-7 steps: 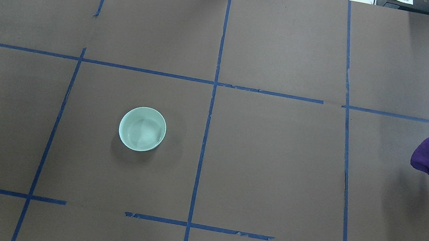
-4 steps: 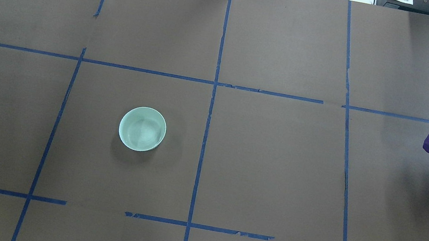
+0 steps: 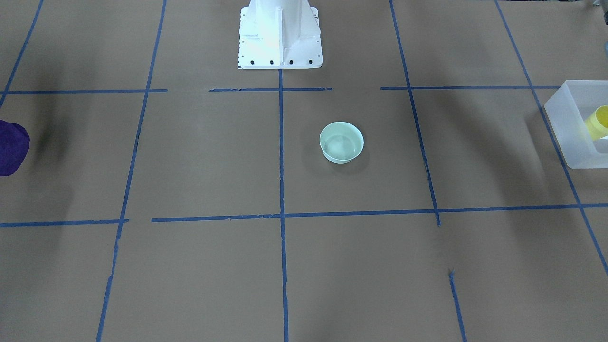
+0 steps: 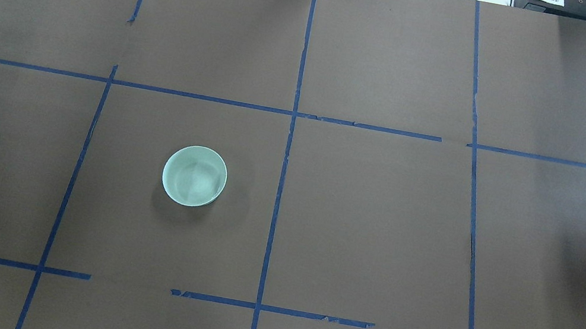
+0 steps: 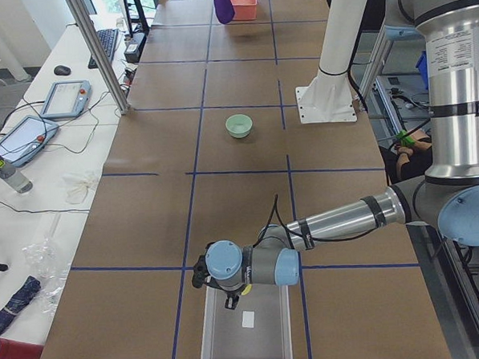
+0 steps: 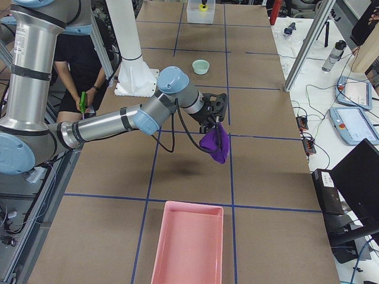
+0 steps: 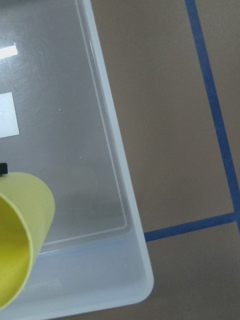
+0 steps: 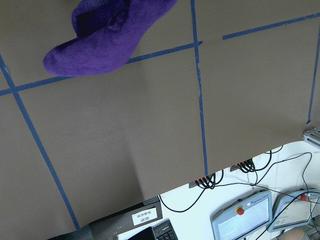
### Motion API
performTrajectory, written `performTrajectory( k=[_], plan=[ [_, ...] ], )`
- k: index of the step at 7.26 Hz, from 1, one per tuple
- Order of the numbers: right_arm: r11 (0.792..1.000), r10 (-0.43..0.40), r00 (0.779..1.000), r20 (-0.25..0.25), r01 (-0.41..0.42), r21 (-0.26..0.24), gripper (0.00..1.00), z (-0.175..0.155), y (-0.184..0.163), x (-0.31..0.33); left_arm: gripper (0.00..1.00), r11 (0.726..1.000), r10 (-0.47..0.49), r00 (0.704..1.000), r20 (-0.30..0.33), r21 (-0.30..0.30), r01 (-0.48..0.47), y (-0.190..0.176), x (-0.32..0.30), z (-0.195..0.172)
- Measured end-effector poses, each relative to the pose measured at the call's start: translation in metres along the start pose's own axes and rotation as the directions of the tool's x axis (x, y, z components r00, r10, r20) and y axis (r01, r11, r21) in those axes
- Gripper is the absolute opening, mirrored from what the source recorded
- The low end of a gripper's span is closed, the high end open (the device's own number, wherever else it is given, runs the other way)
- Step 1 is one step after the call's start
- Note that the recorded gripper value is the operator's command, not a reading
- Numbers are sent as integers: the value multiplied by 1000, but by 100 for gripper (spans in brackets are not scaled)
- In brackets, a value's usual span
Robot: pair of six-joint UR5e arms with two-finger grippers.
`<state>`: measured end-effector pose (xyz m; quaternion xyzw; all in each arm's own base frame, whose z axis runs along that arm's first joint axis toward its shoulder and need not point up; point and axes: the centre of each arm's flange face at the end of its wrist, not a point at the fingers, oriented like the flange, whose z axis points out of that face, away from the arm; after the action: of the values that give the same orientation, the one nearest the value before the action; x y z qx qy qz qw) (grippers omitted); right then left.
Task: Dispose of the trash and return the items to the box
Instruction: 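Open the left gripper over the clear box while right carries cloth to pink box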
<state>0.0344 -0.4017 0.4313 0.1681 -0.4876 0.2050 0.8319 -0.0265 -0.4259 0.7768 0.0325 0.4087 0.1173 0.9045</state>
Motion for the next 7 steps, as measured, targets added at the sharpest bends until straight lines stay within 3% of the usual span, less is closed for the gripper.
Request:
performTrajectory(
  k=[1,2,3,5,7],
  plan=[
    [1000,-3,1000,0,3,2,0,-1,0,0,85,1000,4,1000,-1,3,-4,-1,1,0],
    [1000,-3,1000,-1,3,2,0,-1,-1,1,86,1000,13,1000,2,11,-14,-4,2,-2],
    [1000,-2,1000,-1,2,2,0,0,-1,1,100,1000,21,1000,7,18,-22,-7,4,-4],
    [1000,-12,1000,-7,13,2,0,1,-1,5,100,998,32,999,25,56,-34,-14,9,-24],
    [998,-68,997,-23,68,15,0,-4,-5,19,100,992,-1,997,79,124,-9,-33,28,-88]
  ],
)
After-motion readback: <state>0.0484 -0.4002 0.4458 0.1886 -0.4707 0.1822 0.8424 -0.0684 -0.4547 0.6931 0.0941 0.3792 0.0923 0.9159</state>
